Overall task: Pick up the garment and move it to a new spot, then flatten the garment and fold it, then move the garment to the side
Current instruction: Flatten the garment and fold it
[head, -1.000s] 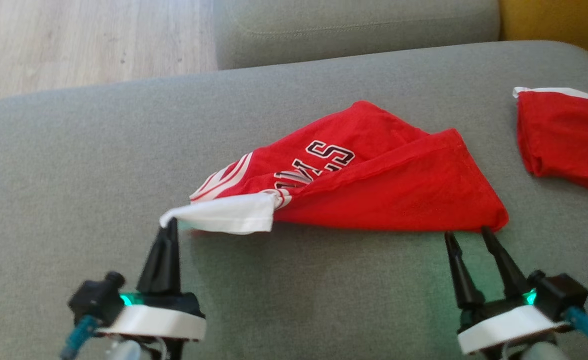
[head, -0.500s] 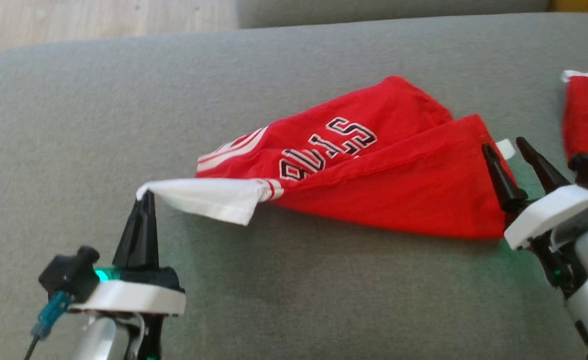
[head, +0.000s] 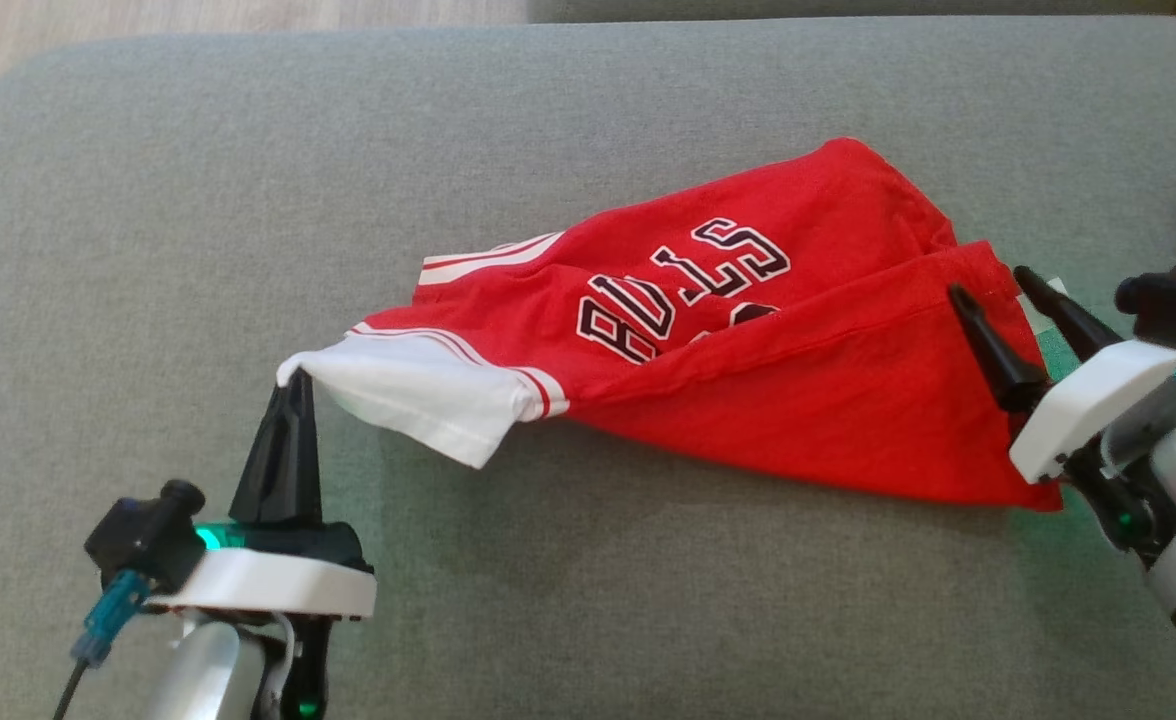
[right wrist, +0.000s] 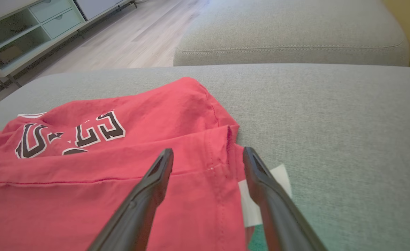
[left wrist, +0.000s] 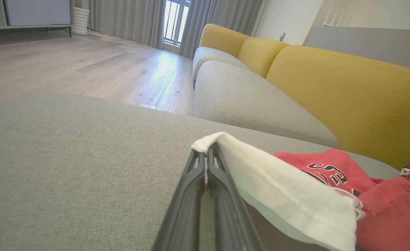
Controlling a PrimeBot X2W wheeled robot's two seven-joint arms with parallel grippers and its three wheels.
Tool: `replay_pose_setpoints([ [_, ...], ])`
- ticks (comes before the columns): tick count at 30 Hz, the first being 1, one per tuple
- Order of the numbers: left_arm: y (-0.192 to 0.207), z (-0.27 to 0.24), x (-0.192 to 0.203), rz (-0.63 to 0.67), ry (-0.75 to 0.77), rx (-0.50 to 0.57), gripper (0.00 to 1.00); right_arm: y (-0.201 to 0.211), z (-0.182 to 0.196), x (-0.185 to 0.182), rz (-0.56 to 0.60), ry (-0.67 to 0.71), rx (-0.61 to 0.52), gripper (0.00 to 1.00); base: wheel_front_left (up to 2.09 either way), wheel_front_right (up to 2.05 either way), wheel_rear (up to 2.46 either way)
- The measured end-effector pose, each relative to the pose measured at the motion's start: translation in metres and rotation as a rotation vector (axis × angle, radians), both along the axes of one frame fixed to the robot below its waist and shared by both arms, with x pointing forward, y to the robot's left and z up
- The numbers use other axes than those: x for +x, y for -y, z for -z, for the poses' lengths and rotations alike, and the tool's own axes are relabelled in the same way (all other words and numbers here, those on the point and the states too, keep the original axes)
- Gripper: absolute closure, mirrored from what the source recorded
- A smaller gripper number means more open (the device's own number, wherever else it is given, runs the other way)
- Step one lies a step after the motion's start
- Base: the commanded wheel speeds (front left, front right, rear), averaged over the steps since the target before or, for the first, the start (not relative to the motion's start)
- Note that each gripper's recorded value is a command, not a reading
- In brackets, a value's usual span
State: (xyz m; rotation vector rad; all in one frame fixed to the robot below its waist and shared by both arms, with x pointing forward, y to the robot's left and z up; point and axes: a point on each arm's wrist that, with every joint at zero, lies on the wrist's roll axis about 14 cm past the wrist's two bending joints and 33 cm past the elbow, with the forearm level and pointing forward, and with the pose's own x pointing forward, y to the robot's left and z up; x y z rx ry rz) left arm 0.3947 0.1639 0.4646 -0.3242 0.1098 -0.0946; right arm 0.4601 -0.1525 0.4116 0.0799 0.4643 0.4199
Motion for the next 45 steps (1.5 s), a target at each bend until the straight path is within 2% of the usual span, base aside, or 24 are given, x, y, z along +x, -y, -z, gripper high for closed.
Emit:
replay_pose_setpoints([
  [11,0.004,0.004,0.001,0.009,-0.012,-0.003,1.00,-0.003,0.010,0.003,-0.050,-0.006,-0.056,0.00,0.00,0.00,0.00],
  [12,0.004,0.004,0.002,0.009,-0.008,-0.003,1.00,-0.003,0.010,0.004,-0.054,-0.008,-0.060,0.12,0.00,0.00,0.00],
  [16,0.005,0.004,0.001,0.014,-0.008,-0.005,1.00,-0.009,0.012,0.003,-0.078,-0.010,-0.069,1.00,0.00,0.00,0.00],
  [22,0.006,-0.005,-0.001,0.015,0.024,-0.011,1.00,-0.003,0.001,0.001,-0.063,0.031,-0.059,1.00,0.00,0.00,0.00],
  [29,0.010,-0.045,0.001,0.029,0.138,-0.077,1.00,0.020,-0.049,0.005,-0.003,0.163,-0.007,1.00,0.00,0.00,0.00],
  [31,0.010,-0.065,0.002,0.035,0.182,-0.117,1.00,0.027,-0.074,0.005,0.013,0.218,0.018,1.00,0.00,0.00,0.00],
  [35,0.015,-0.121,0.005,0.096,0.306,-0.164,1.00,0.045,-0.131,0.001,0.035,0.351,0.055,1.00,0.00,0.00,0.00],
  [41,0.031,-0.237,0.005,0.230,0.553,-0.178,1.00,0.070,-0.224,-0.019,0.050,0.565,0.103,1.00,0.00,0.00,0.00],
  [45,0.043,-0.311,0.002,0.310,0.691,-0.186,1.00,0.084,-0.271,-0.029,0.058,0.652,0.112,1.00,0.00,0.00,0.00],
])
